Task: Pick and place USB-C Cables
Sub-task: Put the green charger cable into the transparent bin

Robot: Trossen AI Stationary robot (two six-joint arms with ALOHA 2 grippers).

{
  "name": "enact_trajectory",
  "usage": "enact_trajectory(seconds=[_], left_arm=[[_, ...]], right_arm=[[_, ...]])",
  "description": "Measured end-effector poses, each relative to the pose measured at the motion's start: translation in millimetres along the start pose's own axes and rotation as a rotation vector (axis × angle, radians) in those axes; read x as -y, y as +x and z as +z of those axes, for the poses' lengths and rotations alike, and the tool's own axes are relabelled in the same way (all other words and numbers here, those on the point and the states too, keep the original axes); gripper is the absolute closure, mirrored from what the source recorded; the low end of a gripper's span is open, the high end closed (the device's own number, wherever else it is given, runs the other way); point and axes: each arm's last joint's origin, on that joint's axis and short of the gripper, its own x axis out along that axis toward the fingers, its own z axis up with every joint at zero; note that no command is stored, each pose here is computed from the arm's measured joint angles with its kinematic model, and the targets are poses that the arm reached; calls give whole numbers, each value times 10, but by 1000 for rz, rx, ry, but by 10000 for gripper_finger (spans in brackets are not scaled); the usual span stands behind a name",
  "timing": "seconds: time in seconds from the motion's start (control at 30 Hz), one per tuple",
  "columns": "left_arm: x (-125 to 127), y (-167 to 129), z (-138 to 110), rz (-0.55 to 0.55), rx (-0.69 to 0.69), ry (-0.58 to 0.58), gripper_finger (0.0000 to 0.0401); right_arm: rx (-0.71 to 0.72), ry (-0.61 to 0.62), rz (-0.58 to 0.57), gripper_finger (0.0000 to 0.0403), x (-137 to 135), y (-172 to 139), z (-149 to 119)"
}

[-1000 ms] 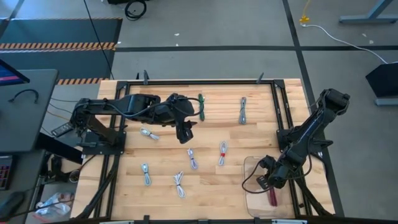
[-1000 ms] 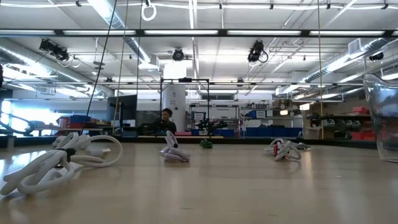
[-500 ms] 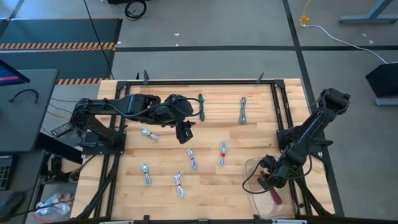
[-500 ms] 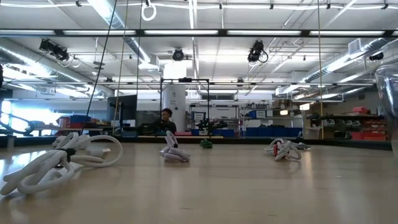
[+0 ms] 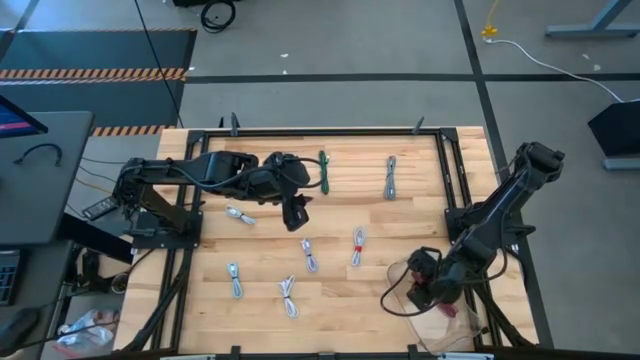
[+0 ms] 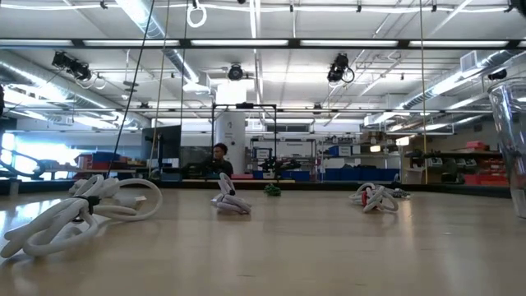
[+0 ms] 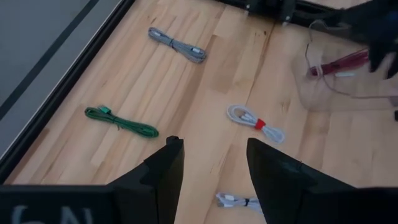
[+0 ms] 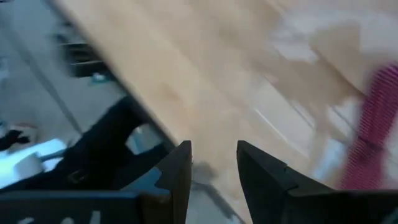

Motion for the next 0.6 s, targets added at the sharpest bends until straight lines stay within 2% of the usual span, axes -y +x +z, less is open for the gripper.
enact_trajectory(seconds=[0.17, 0.33, 0.5, 0.6], left_arm=[[-43, -4, -102, 45, -99, -19, 221], [-109, 102, -355, 162, -283, -23, 221], [-110, 375, -651, 216, -406, 43, 221], [-142, 627, -773, 221, -380, 11, 221]], right_arm=[[148, -233, 166, 269, -424, -319, 64], [326, -495, 326, 268, -821, -717, 100], [426, -690, 432, 268, -1051, -1010, 108], [476, -754, 452, 268, -1111, -1103, 117]])
